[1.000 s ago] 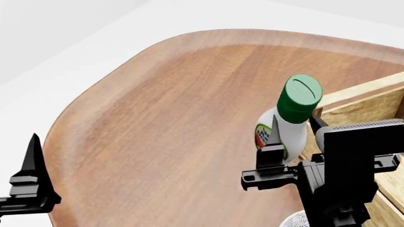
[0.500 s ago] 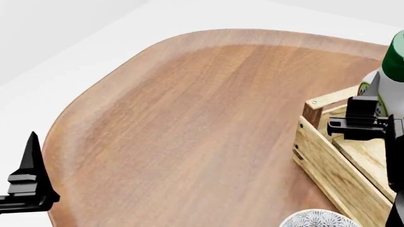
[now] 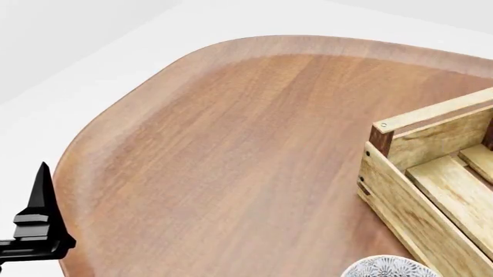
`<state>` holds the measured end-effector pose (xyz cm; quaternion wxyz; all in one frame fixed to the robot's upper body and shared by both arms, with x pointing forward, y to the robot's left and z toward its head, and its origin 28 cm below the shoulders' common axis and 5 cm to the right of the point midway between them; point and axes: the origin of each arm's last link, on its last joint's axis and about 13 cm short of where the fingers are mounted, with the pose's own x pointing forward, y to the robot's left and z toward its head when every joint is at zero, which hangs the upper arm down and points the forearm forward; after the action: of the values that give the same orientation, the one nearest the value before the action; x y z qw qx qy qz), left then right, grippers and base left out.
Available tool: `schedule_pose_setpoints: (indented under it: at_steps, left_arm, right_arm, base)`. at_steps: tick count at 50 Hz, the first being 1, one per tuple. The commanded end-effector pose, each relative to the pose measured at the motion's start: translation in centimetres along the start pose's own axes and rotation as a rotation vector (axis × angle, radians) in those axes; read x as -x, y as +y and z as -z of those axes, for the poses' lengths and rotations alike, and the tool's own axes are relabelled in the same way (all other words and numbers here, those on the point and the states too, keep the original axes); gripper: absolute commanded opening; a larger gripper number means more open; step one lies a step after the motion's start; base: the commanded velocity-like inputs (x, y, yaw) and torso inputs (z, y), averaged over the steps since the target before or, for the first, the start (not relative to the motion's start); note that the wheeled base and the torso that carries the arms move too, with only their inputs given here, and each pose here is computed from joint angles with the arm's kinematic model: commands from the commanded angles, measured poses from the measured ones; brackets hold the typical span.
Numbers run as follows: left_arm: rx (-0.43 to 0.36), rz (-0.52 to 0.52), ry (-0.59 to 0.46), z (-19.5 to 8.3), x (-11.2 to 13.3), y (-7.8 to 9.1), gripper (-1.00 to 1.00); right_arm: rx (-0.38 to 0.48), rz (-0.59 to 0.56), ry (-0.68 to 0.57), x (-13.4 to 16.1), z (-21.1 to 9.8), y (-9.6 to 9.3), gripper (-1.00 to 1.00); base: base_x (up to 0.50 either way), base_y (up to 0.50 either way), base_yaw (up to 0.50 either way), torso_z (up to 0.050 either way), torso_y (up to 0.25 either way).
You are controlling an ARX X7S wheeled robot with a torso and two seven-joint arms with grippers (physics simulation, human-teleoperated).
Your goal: Pick up the salad dressing and put it in the tray.
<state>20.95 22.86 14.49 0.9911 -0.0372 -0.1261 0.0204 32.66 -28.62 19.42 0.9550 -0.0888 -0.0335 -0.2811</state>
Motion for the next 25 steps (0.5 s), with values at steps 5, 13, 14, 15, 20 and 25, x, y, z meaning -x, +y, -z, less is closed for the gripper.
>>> schedule_pose_setpoints:
  at_steps: [5, 13, 14, 15, 20, 25]
  left_arm:
    - [-0.006, 0.0, 0.002, 0.1, 0.0, 0.0, 1.0]
    - [-0.01, 0.004, 0.003, 0.2, 0.0, -0.1, 1.0]
    - [-0.01, 0.004, 0.003, 0.2, 0.0, -0.1, 1.0]
    - [-0.01, 0.004, 0.002, 0.2, 0.0, -0.1, 1.0]
    - [-0.011, 0.001, 0.002, 0.2, 0.0, -0.2, 1.0]
    - [-0.012, -0.002, 0.002, 0.1, 0.0, -0.2, 1.0]
  right_arm:
    - [0.022, 0.156, 0.079, -3.3, 2.0, -1.9, -1.0]
    - [0.043, 0.194, 0.146, -4.2, 4.6, -1.8, -1.0]
    - [0.043, 0.198, 0.153, -4.2, 4.7, -1.8, -1.0]
    - [0.041, 0.2, 0.156, -4.1, 5.2, -1.7, -1.0]
    - [0.026, 0.217, 0.171, -3.9, 5.8, -1.6, -1.0]
    - [0.04, 0.228, 0.208, -3.4, 6.7, -1.6, -1.0]
  base:
    - [0.0, 0.0, 0.0, 0.0, 0.0]
    - [0.0, 0.0, 0.0, 0.0, 0.0]
    - [0.0, 0.0, 0.0, 0.0, 0.01]
    - [0.0, 0.0, 0.0, 0.0, 0.0]
    - [0.0, 0.0, 0.0, 0.0, 0.0]
    - [0.0, 0.0, 0.0, 0.0, 0.0]
